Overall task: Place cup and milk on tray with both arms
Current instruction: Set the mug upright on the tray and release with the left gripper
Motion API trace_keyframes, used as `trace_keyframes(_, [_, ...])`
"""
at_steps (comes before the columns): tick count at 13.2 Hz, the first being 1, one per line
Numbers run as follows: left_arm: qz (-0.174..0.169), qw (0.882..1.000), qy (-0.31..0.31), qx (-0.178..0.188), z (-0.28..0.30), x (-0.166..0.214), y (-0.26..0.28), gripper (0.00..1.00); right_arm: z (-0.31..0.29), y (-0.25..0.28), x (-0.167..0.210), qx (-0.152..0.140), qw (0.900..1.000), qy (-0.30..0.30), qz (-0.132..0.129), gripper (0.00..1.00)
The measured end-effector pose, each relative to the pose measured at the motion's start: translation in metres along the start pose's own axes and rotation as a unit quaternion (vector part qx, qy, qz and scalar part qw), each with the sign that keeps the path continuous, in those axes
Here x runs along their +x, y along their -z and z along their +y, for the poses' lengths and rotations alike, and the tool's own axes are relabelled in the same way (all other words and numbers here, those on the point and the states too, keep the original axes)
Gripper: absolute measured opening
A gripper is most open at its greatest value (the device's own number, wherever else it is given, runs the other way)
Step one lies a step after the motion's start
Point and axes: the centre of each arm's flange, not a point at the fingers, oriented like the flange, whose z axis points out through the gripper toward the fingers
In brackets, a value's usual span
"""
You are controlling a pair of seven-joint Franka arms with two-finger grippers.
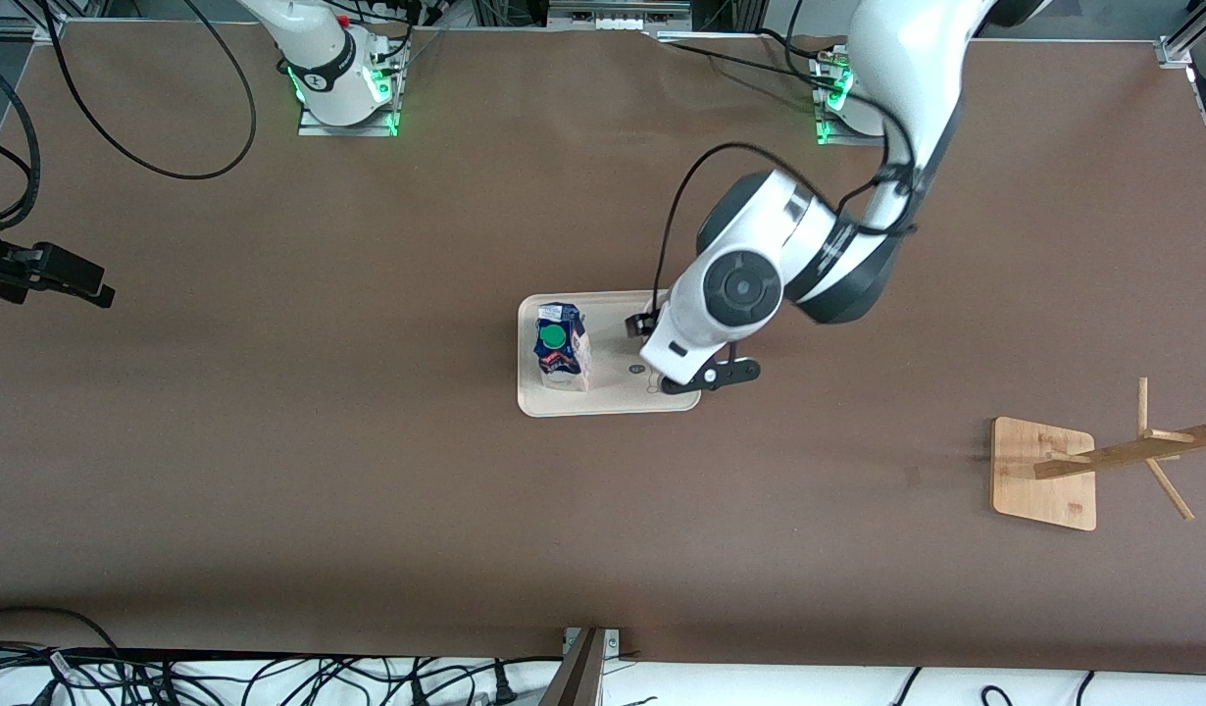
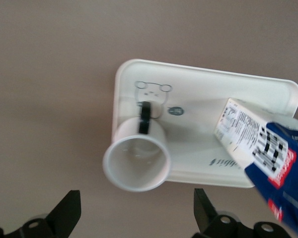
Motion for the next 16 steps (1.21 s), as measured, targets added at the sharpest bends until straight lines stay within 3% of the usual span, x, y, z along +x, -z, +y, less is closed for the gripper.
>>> trace_keyframes(4, [0.021,0.992,-0.103,0.062,-0.064,-0.013,0.079,1.0,-0.008,-0.004,-0.006,0.002,1.0,0.008,-0.024,1.0])
trace_keyframes(8, [0.025,0.987,-0.151,0.058,-0.164,-0.021,0.167,1.0,-0.023,-0.004,-0.008,0.003,0.999,0.021,-0.029,1.0])
trace_keyframes(11, [0.067,0.988,-0.129,0.043,-0.229,-0.025,0.212,1.0,-0.031,-0.004,-0.008,-0.014,0.999,0.031,-0.029,1.0])
trace_keyframes(13, [0.116,0.986,-0.117,0.032,-0.271,-0.019,0.217,1.0,-0.038,-0.005,-0.009,-0.031,0.998,0.041,-0.029,1.0])
trace_keyframes(16, [0.132,0.981,-0.136,0.037,-0.314,-0.018,0.2,1.0,-0.045,-0.006,-0.009,-0.037,0.997,0.065,-0.031,1.0])
